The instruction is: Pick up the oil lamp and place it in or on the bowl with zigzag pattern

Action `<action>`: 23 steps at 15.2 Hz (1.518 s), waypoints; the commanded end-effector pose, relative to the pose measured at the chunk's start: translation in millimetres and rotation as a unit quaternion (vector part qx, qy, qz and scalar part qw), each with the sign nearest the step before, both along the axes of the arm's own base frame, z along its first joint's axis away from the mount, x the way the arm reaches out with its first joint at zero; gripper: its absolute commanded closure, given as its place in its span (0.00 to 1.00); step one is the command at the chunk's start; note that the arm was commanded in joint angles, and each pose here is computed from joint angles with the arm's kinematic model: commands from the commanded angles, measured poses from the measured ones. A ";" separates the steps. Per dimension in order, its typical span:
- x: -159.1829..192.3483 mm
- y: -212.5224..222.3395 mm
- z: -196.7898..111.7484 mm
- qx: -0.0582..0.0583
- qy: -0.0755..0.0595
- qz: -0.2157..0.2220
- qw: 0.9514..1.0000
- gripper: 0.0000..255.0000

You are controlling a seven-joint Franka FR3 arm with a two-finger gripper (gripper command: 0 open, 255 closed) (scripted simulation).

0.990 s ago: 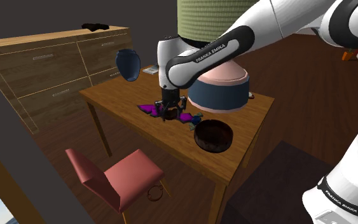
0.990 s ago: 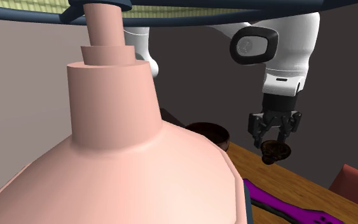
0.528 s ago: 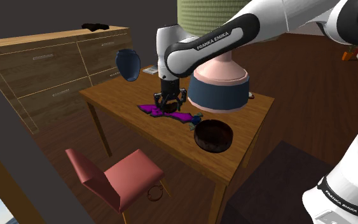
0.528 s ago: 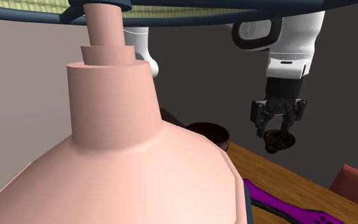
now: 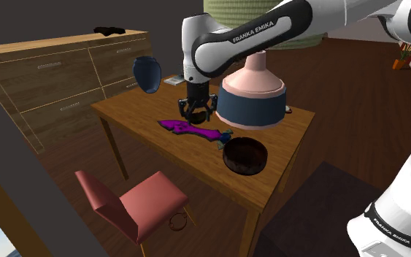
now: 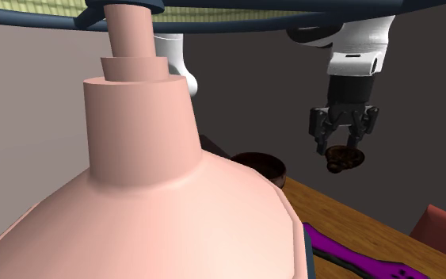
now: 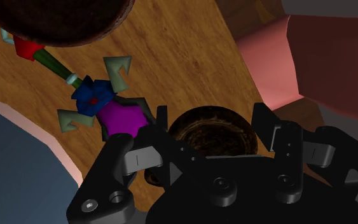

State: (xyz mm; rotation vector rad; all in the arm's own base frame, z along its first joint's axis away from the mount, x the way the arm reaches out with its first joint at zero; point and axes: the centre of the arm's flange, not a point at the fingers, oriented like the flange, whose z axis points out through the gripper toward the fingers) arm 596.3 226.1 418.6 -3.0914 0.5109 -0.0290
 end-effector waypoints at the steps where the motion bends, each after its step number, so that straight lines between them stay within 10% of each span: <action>1: -23.9 -11.3 1.2 0.000 0.000 0.000 1.000 1.00; 14: -189.9 -73.5 8.7 0.000 0.000 0.000 1.000 1.00; 23: -190.6 -73.5 -27.9 0.000 0.000 0.000 1.000 1.00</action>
